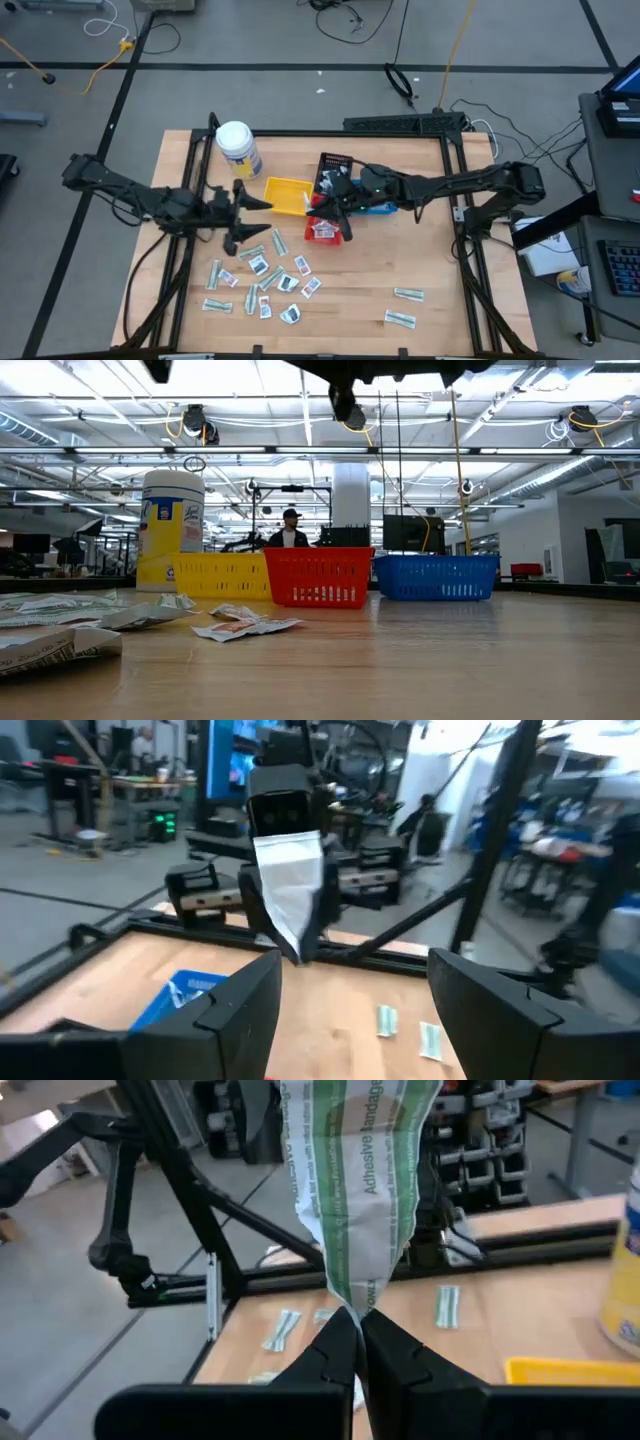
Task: Pick & Place First Aid Supplies
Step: Put the bandage pack into the yellow bin
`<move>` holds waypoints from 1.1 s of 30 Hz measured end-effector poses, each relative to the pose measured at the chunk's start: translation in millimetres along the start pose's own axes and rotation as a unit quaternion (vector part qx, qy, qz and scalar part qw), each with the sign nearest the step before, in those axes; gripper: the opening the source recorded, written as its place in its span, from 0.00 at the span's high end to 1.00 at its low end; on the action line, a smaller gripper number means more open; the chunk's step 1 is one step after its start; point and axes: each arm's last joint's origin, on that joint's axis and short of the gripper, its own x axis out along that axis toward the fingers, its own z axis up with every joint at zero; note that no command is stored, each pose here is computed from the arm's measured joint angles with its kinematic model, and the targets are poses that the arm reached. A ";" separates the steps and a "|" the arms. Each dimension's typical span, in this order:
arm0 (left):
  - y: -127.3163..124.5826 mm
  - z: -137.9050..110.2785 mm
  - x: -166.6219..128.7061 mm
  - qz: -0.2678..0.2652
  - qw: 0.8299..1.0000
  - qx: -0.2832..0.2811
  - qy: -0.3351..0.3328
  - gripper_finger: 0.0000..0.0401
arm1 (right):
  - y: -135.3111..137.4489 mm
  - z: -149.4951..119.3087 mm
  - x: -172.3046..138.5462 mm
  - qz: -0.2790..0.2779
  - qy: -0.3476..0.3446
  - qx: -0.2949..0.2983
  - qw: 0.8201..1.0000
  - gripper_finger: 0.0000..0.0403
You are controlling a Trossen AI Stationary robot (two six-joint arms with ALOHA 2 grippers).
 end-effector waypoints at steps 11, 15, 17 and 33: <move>0.7 19.6 74.0 0.059 0.997 0.041 0.026 0.36 | 7.8 1.5 8.3 0.036 0.004 -0.012 0.999 1.00; 1.1 12.9 88.7 0.051 0.997 0.027 0.042 0.36 | 10.5 2.2 7.4 0.039 0.005 -0.016 0.999 1.00; 1.1 13.1 90.1 0.055 0.998 0.015 0.038 0.39 | 10.5 1.4 7.5 0.038 0.008 -0.015 0.999 1.00; -2.4 15.5 86.5 -0.007 0.998 -0.015 0.052 0.99 | 13.3 -1.7 8.6 0.039 0.018 -0.031 0.999 0.93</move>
